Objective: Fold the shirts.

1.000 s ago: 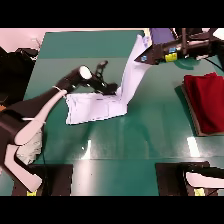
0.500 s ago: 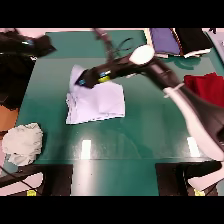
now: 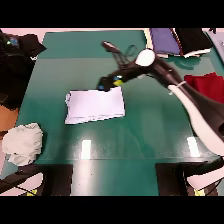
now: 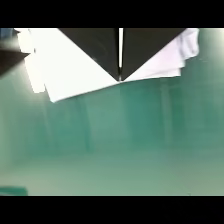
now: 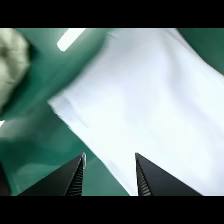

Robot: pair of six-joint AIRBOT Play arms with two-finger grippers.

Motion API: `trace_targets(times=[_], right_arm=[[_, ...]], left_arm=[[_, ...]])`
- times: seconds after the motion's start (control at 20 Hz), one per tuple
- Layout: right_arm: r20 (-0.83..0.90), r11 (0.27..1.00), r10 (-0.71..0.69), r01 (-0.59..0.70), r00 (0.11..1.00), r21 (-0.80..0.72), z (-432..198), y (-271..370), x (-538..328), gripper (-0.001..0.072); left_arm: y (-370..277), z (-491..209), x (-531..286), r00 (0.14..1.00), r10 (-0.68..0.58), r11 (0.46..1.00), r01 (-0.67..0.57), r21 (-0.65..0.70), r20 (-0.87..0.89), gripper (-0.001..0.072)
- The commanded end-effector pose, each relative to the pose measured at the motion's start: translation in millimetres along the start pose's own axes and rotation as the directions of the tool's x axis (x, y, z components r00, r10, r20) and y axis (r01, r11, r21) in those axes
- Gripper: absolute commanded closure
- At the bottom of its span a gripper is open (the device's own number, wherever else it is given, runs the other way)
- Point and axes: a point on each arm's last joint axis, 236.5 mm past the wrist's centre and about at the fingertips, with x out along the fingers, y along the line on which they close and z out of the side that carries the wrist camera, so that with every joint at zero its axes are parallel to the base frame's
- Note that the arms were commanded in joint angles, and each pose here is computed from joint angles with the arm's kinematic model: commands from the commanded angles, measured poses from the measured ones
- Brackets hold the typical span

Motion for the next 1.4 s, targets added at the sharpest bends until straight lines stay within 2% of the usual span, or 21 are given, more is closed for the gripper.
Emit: trace_targets(times=[0.0, 0.05, 0.1, 0.25, 0.4, 0.55, 0.6, 0.65, 0.7, 0.8, 0.85, 1.0, 1.1, 1.25, 1.35], right_arm=[[-0.018, 0.958, -0.113, 0.114, 0.993, 0.262, -58.0, -95.4, -34.9, 0.0281], [-0.008, 0.935, -0.13, 0.125, 0.992, 0.333, -72.1, -114.7, -37.4, 0.0109], [0.007, 0.903, -0.128, 0.114, 0.992, 0.414, -84.7, -130.3, -36.7, 0.008], [0.057, 0.828, -0.056, 0.015, 0.997, 0.561, -99.0, -142.4, -13.9, 0.0085], [0.073, 0.823, 0.036, -0.071, 0.997, 0.564, -87.6, -124.7, 24.0, 0.009], [0.042, 0.844, 0.085, -0.094, 0.996, 0.528, -76.1, -104.9, 68.6, 0.0097], [0.036, 0.849, 0.109, -0.112, 0.993, 0.516, -70.6, -96.3, 82.6, 0.018], [0.032, 0.855, 0.127, -0.126, 0.991, 0.503, -65.5, -89.0, 94.4, 0.0211], [0.026, 0.87, 0.134, -0.13, 0.991, 0.476, -60.2, -81.6, 104.4, 0.029], [0.033, 0.894, 0.148, -0.147, 0.989, 0.424, -44.9, -67.7, 113.7, 0.0636], [0.051, 0.907, 0.148, -0.156, 0.988, 0.391, -33.5, -64.0, 113.1, 0.0683], [0.143, 0.931, 0.136, -0.175, 0.98, 0.319, 12.4, -65.3, 85.0, 0.0692], [0.199, 0.955, 0.066, -0.12, 0.978, 0.272, 39.1, -87.3, 41.3, 0.0692], [0.265, 0.962, -0.127, 0.053, 0.956, 0.268, 56.5, -143.3, -58.4, 0.0692], [0.284, 0.932, -0.287, 0.198, 0.915, 0.305, 48.8, -187.7, -138.6, 0.0692]], left_arm=[[-29.2, -10.3, 13.4, 0.998, -0.053, 0.997, 0.055, 0.062, -0.03, 0.0677], [-35.0, -12.5, 16.9, 0.997, -0.065, 0.995, 0.067, 0.074, -0.038, 0.0677], [-39.5, -15.1, 20.5, 0.996, -0.074, 0.993, 0.077, 0.089, -0.047, 0.0677], [-43.8, -19.4, 30.5, 0.994, -0.089, 0.992, 0.094, 0.084, -0.064, 0.0677], [-41.9, -23.5, 37.4, 0.993, -0.089, 0.993, 0.095, 0.076, -0.082, 0.0677], [-42.3, -27.4, 38.6, 0.991, -0.093, 0.992, 0.1, 0.072, -0.099, 0.0677], [-42.3, -28.4, 38.5, 0.99, -0.093, 0.992, 0.101, 0.072, -0.103, 0.0677], [-42.5, -29.8, 38.4, 0.99, -0.094, 0.992, 0.102, 0.072, -0.109, 0.0677], [-44.0, -30.9, 38.1, 0.988, -0.1, 0.992, 0.108, 0.068, -0.114, 0.0677], [-54.6, -30.5, 36.8, 0.983, -0.145, 0.988, 0.15, 0.039, -0.112, 0.0677], [-65.5, -27.7, 36.6, 0.978, -0.183, 0.982, 0.186, 0.022, -0.099, 0.0677], [-100.6, -34.0, 41.3, 0.97, -0.223, 0.969, 0.232, 0.085, -0.1, 0.0677], [-125.5, -47.2, 43.0, 0.961, -0.244, 0.955, 0.261, 0.139, -0.132, 0.0677], [-155.6, -58.9, 41.9, 0.946, -0.287, 0.934, 0.311, 0.176, -0.153, 0.0677], [-164.6, -59.6, 41.5, 0.942, -0.301, 0.927, 0.325, 0.185, -0.147, 0.0677]])
